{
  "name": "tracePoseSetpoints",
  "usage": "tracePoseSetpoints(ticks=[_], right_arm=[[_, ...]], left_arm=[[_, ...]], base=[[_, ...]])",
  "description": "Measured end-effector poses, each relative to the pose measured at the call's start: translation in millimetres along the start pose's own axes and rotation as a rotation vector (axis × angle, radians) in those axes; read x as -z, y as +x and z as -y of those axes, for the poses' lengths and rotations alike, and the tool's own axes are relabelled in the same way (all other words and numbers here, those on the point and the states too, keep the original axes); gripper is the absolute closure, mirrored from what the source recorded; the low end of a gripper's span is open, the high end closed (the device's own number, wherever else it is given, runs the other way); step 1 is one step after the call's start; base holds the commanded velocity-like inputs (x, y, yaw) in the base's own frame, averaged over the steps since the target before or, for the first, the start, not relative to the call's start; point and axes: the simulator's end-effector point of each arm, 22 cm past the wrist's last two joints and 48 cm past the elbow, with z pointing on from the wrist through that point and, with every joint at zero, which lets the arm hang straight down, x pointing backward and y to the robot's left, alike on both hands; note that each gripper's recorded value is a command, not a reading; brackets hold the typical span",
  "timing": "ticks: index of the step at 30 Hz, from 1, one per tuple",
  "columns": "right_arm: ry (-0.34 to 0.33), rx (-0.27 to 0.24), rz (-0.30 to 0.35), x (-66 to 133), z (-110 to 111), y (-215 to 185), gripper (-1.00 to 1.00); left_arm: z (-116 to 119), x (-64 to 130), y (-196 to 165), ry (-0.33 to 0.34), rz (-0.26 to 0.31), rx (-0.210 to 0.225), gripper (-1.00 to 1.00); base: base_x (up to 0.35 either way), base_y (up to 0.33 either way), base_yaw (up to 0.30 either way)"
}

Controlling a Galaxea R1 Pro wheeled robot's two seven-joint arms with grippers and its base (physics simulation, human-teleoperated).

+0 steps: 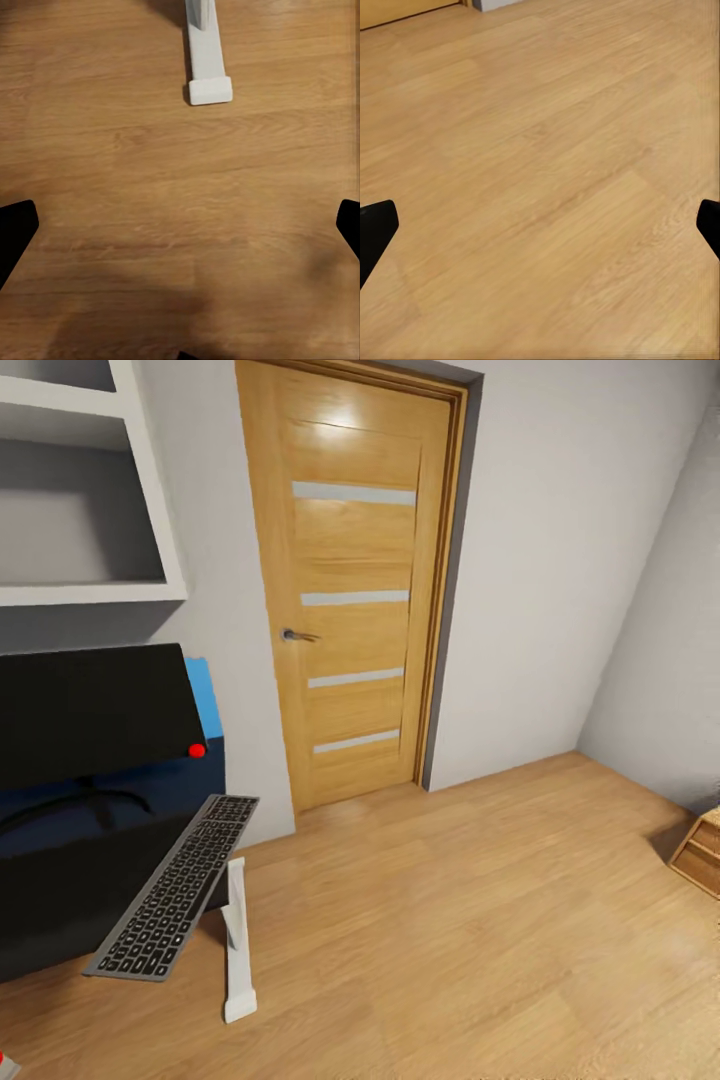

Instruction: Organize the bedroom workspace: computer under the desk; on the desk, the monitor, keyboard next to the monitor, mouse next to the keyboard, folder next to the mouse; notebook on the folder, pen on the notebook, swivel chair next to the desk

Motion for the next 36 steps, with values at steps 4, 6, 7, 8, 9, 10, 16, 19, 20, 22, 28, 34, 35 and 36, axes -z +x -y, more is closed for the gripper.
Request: tracePoseSetpoints(ticks=[4,6,7,8,9,10,16,19,20,22,28,34,35,36], right_arm=[[0.001,0.002,-0.022,0.6,0.9,5.6,-1.0],[0.001,0.004,-0.036,1.0,1.0,9.2,-1.0],[0.001,0.004,-0.04,1.2,1.1,10.3,-1.0],[0.001,0.005,-0.045,1.3,1.4,11.5,-1.0],[0.002,0.005,-0.047,1.4,1.6,12.2,-1.0],[0.001,0.006,-0.05,1.4,1.9,12.9,-1.0],[-0.002,0.007,-0.055,1.7,0.7,14.1,-1.0],[-0.002,0.007,-0.055,1.7,0.7,14.1,-1.0],[-0.001,0.007,-0.055,1.6,1.0,14.1,-1.0],[-0.002,0.007,-0.055,1.7,0.9,14.1,-1.0],[-0.002,0.007,-0.055,1.6,0.6,14.1,-1.0],[-0.004,0.008,-0.054,1.7,0.1,14.0,-1.0],[-0.004,0.008,-0.054,1.6,0.1,14.0,-1.0],[-0.004,0.008,-0.054,1.6,0.2,14.0,-1.0]], left_arm=[[-0.5,0.5,1.5,-0.001,-0.003,-0.001,-1.0],[-0.7,0.6,2.3,-0.001,-0.005,-0.002,-1.0],[-0.8,0.7,2.7,-0.001,-0.006,-0.002,-1.0],[-0.9,0.9,3.3,-0.002,-0.007,-0.002,-1.0],[-1.0,0.9,3.6,-0.002,-0.008,-0.003,-1.0],[-1.1,1.1,4.0,-0.002,-0.009,-0.003,-1.0],[-1.2,1.1,4.6,-0.002,-0.011,-0.004,-1.0],[-2.0,0.9,4.6,-0.003,-0.012,-0.004,-1.0],[-3.1,0.6,4.4,-0.005,-0.011,-0.005,-1.0],[-4.8,0.1,4.1,-0.006,-0.011,-0.007,-1.0],[-6.4,-0.3,3.9,-0.008,-0.01,-0.009,-1.0],[-6.5,-0.4,4.0,-0.008,-0.011,-0.009,-1.0],[-6.5,-0.4,4.1,-0.008,-0.011,-0.009,-1.0],[-6.5,-0.4,4.1,-0.008,-0.011,-0.009,-1.0]], base=[[0.22,0.0,-0.137],[0.283,0.0,-0.143],[0.3,0.0,-0.134],[0.304,0.0,-0.126],[0.311,0.0,-0.093],[0.318,0.0,-0.038],[0.321,-0.009,-0.013],[0.322,-0.085,-0.002],[0.321,-0.124,-0.001],[0.319,-0.143,0.0],[0.298,-0.192,0.0],[0.264,-0.236,0.0],[0.257,-0.242,0.0],[0.256,-0.242,0.0]])
